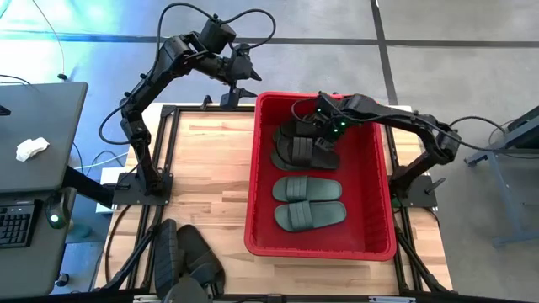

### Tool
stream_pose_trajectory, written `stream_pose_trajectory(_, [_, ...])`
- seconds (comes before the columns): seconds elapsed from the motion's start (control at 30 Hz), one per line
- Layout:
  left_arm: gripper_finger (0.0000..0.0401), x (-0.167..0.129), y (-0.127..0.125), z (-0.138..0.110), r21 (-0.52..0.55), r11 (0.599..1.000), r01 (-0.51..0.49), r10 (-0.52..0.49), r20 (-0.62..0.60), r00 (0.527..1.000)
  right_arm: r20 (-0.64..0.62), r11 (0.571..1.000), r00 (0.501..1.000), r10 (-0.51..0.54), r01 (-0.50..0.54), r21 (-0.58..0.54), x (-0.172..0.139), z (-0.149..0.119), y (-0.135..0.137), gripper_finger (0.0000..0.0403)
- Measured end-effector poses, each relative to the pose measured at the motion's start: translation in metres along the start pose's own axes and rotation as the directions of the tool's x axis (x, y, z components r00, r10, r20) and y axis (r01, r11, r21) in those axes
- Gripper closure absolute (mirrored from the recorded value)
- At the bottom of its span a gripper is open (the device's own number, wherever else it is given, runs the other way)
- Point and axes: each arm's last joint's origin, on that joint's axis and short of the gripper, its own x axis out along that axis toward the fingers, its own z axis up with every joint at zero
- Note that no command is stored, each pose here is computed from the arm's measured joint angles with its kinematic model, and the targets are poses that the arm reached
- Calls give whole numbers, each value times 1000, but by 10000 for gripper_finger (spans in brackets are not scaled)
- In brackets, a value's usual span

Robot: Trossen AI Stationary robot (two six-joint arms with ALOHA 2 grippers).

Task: Pick and place slides into bin
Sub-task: Put the black slide into the red container

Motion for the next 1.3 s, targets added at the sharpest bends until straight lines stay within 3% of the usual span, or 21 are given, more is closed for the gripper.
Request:
stream_pose_trajectory(0.07, [167,0,0,0,1,1000,-1,1,1,1000,-13,999,999,53,-53,-3,-11,-8,1,371])
stream_pose_trajectory(0.2, [167,0,0,0,10,1000,-2,2,1,1000,-68,961,962,265,-269,-63,-29,-25,11,375])
stream_pose_trajectory(0.3, [167,0,0,0,12,1000,-2,2,1,1000,-114,958,968,225,-242,-158,-31,-32,26,392])
stream_pose_trajectory(0.47, [167,0,0,0,13,1000,-5,5,3,1000,-91,912,969,231,-248,-327,-26,-30,57,399])
stream_pose_trajectory(0.63, [167,0,0,0,14,1000,-6,5,3,1000,-77,909,969,233,-245,-338,-21,-32,74,402])
stream_pose_trajectory(0.77, [167,0,0,0,30,1000,-5,5,4,1000,-148,916,965,215,-252,-314,11,-53,81,403])
stream_pose_trajectory(0.83, [167,0,0,0,31,1000,-5,5,4,1000,-124,924,969,216,-243,-296,22,-60,85,403])
stream_pose_trajectory(0.97, [167,0,1,0,32,999,-5,5,4,1000,-59,938,984,167,-177,-300,25,-67,92,403])
stream_pose_trajectory(1.3, [167,0,1,0,32,999,-10,10,1,1000,-71,947,993,93,-110,-302,37,-72,89,403])
